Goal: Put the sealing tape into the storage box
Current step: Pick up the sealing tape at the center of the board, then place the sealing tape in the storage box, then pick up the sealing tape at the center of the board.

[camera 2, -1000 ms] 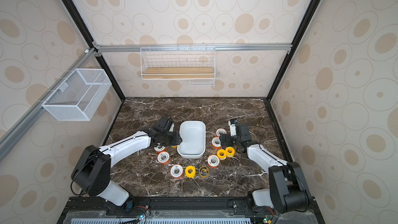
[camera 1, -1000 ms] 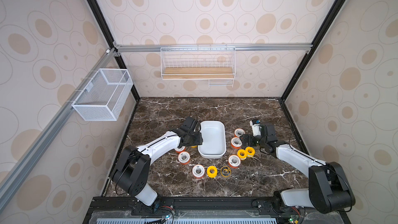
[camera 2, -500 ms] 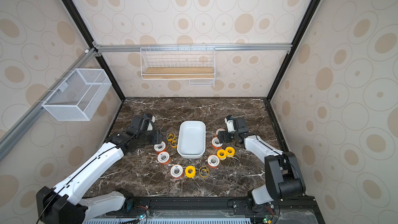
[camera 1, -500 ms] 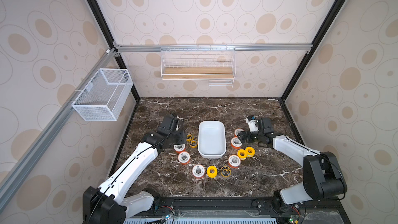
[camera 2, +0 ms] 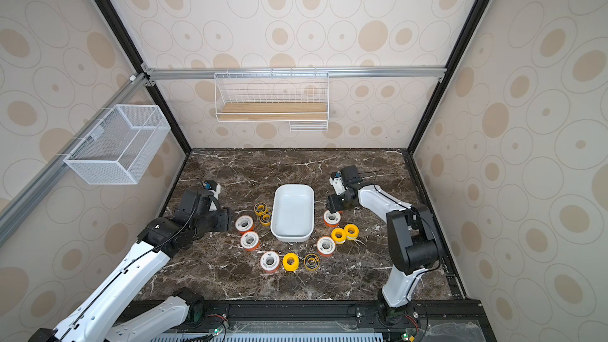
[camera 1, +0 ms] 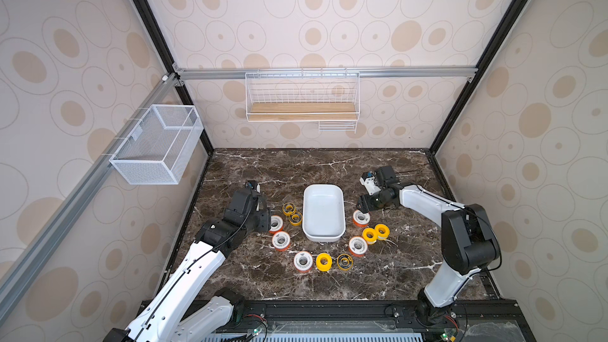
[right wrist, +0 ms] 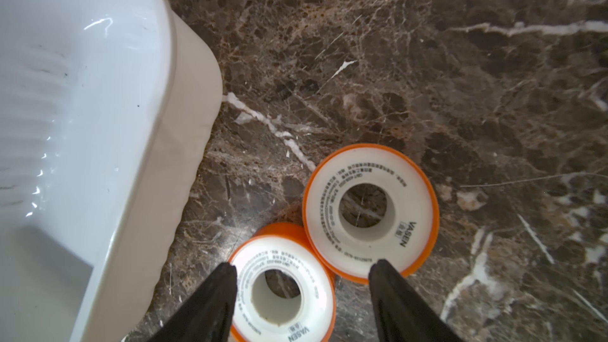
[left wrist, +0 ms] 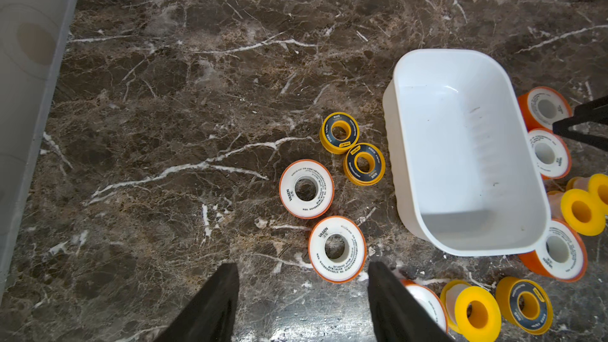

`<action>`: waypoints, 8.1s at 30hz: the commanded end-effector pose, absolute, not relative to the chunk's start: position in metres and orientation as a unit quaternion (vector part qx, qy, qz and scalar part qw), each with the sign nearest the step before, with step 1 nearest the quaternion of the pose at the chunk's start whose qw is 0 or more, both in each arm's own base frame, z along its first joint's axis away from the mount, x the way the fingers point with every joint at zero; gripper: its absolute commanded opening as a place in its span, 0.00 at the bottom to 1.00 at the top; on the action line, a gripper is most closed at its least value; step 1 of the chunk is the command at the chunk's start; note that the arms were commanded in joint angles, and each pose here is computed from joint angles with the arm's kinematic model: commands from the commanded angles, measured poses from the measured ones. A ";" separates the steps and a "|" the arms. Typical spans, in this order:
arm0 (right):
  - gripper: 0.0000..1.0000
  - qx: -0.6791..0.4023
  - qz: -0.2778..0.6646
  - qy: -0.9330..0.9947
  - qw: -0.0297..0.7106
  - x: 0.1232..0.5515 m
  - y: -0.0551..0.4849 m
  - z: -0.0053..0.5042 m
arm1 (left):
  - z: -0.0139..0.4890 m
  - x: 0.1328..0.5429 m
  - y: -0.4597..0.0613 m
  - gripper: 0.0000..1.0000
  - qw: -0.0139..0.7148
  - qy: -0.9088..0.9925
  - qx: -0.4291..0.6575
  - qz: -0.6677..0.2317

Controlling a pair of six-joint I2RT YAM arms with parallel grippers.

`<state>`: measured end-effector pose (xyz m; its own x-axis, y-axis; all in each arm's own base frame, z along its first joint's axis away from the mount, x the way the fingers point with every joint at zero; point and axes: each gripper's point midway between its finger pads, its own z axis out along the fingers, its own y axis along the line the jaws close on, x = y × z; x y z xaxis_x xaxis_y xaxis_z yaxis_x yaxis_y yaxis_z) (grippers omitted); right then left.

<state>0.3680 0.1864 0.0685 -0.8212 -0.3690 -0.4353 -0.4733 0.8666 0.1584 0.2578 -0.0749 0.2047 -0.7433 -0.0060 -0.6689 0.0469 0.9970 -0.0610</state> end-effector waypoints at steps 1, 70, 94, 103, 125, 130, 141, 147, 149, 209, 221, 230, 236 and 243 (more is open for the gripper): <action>0.68 -0.242 0.096 0.952 0.163 0.361 0.183 0.060 | 0.208 0.256 -0.064 0.66 0.362 0.932 0.013 -0.011; 0.31 -0.247 0.268 0.906 0.217 0.387 0.246 0.149 | 0.195 0.258 -0.071 0.67 0.330 0.943 0.029 -0.021; 0.31 -0.402 0.184 0.879 0.177 0.361 0.338 0.109 | 0.191 0.260 -0.072 0.67 0.320 0.946 0.025 -0.036; 0.31 -0.399 0.102 0.897 0.158 0.373 0.331 0.080 | 0.192 0.260 -0.073 0.67 0.321 0.946 0.026 -0.041; 0.52 -0.390 0.058 0.908 0.140 0.385 0.325 0.052 | 0.190 0.260 -0.073 0.68 0.318 0.947 0.025 -0.042; 0.56 -0.388 0.088 0.902 0.165 0.379 0.330 0.078 | 0.189 0.260 -0.073 0.68 0.316 0.947 0.026 -0.042; 0.58 -0.350 0.185 0.871 0.291 0.357 0.295 0.169 | 0.181 0.261 -0.076 0.68 0.299 0.953 0.029 -0.045; 0.59 -0.300 0.173 0.878 0.329 0.337 0.240 0.162 | 0.174 0.263 -0.078 0.68 0.282 0.958 0.018 -0.048; 0.59 -0.280 0.172 0.881 0.340 0.331 0.224 0.154 | 0.170 0.265 -0.080 0.68 0.279 0.959 -0.002 -0.056; 0.64 -0.219 0.122 0.900 0.356 0.322 0.170 0.112 | 0.020 0.250 -0.102 0.37 0.120 0.992 -0.031 -0.014; 0.64 -0.248 0.190 0.894 0.322 0.315 0.196 0.105 | 0.034 0.252 -0.094 0.21 0.146 0.988 -0.044 0.001; 0.60 -0.273 0.272 0.879 0.281 0.312 0.229 0.101 | 0.088 0.264 -0.103 0.22 0.209 0.976 -0.043 -0.039; 0.54 -0.284 0.325 0.864 0.259 0.311 0.249 0.102 | 0.116 0.274 -0.123 0.21 0.224 0.972 -0.021 -0.071; 0.49 -0.279 0.344 0.864 0.239 0.316 0.258 0.096 | 0.135 0.290 -0.151 0.21 0.230 0.967 0.011 -0.105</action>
<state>0.3131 0.2500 0.0891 -0.7281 -0.3274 -0.6022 -0.6407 0.6373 0.4281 0.2872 -0.1384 0.1246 -0.8900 -0.0666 -0.4510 0.0190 0.9830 -0.1828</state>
